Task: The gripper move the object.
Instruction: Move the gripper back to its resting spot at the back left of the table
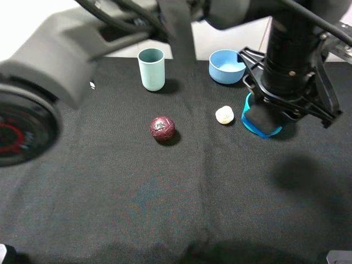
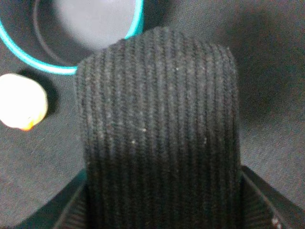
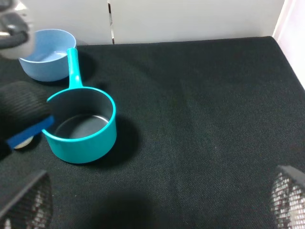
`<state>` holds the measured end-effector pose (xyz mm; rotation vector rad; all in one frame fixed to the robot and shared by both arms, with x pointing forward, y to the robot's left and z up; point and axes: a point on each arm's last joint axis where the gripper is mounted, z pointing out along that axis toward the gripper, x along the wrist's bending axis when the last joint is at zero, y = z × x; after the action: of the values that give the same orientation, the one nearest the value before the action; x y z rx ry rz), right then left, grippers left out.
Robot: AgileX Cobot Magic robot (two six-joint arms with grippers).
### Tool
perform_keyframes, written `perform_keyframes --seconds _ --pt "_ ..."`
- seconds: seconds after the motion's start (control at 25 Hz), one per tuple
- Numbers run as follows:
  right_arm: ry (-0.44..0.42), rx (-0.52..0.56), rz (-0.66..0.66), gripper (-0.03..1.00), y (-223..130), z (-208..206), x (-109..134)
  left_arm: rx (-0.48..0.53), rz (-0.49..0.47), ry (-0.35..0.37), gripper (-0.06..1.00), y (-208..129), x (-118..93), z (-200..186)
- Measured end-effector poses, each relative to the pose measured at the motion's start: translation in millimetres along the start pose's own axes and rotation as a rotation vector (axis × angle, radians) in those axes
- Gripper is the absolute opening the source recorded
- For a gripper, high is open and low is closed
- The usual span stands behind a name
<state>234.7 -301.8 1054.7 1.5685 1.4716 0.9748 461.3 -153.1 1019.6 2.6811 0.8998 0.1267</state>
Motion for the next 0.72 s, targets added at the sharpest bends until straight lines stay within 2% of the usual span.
perform_keyframes --seconds 0.72 --pt "0.001 0.000 0.001 0.69 0.0 0.0 0.1 0.037 -0.052 0.079 0.63 -27.3 53.7 -46.7"
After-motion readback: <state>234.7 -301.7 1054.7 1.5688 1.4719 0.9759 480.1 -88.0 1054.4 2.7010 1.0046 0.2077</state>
